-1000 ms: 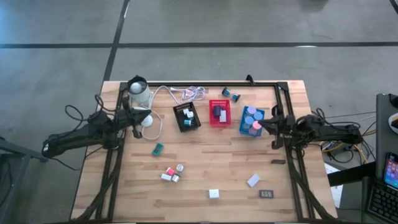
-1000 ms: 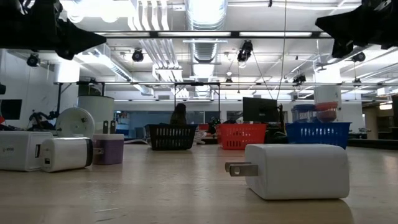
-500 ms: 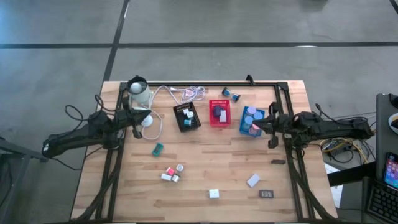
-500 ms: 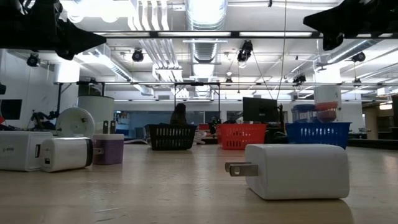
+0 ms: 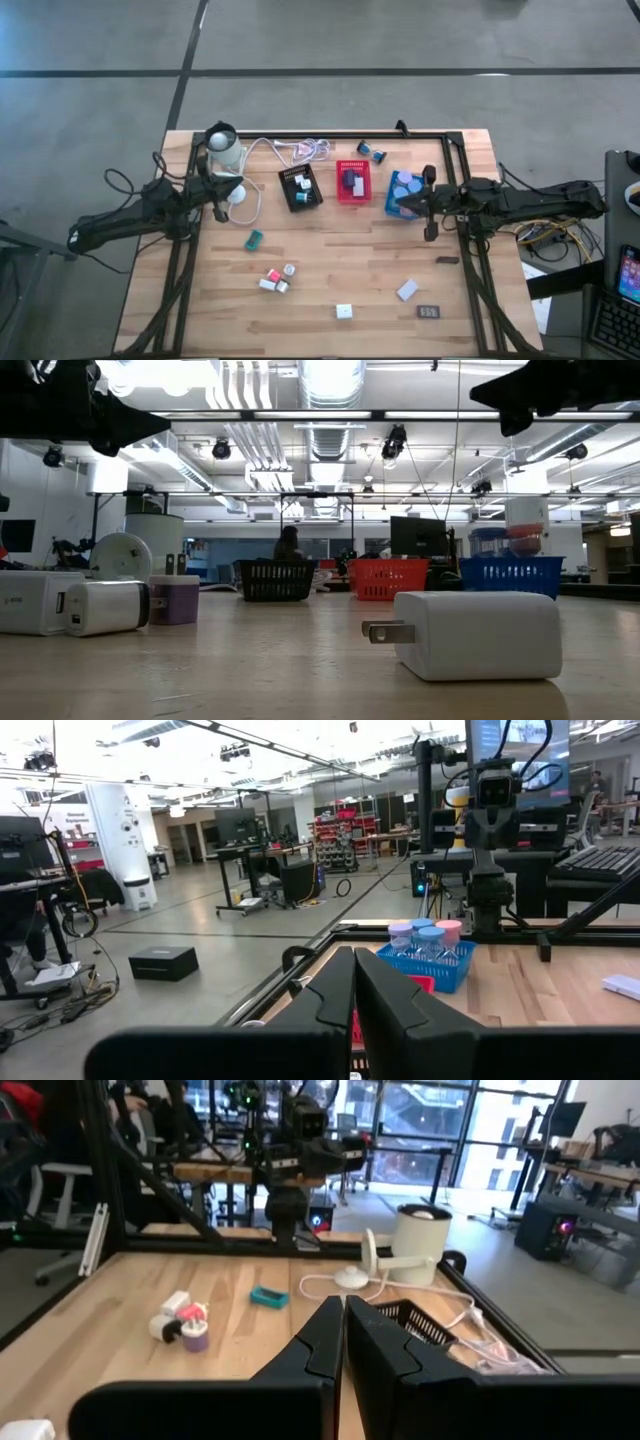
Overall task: Pick & Place Office items
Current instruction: Put the light blue digital clock into the red bin
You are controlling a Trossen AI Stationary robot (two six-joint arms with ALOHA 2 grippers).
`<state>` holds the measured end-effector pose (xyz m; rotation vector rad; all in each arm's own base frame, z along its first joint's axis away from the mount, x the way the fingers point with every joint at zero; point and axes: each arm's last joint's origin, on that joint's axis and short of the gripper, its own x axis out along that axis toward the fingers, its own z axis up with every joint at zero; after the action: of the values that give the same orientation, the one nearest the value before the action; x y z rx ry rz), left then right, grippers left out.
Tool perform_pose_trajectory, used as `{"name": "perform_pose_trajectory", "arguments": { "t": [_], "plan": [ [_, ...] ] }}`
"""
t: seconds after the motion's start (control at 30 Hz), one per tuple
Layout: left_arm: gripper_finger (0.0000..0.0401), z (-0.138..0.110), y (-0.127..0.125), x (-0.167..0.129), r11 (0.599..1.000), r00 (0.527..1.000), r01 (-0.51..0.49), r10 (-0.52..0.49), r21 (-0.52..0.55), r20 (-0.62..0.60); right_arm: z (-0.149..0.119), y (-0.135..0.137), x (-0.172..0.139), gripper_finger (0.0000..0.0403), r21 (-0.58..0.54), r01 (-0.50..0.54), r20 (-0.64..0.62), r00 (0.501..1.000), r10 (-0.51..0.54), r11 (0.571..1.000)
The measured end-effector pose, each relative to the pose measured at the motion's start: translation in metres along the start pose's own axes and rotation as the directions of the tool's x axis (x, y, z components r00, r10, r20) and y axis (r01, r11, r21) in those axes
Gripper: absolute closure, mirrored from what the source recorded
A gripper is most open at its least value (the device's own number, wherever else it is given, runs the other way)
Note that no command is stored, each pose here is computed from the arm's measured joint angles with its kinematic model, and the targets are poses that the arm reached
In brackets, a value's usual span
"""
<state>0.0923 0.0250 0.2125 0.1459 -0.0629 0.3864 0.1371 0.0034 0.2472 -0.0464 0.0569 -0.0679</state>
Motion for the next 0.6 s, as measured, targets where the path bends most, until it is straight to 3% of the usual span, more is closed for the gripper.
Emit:
{"name": "perform_pose_trajectory", "arguments": {
  "t": [0.37,0.6],
  "plan": [
    [0.0387,0.000,0.000,0.000,1.000,1.000,0.000,0.000,0.000,0.000,-0.014,0.003,0.019,0.0392,0.001,-0.024,-0.129,0.991,0.024,1.000],
    [0.0387,0.000,0.000,0.000,1.000,1.000,0.000,0.000,0.000,0.000,-0.010,0.007,0.028,0.0392,0.004,-0.043,-0.165,0.985,0.043,0.999]
  ]
}}
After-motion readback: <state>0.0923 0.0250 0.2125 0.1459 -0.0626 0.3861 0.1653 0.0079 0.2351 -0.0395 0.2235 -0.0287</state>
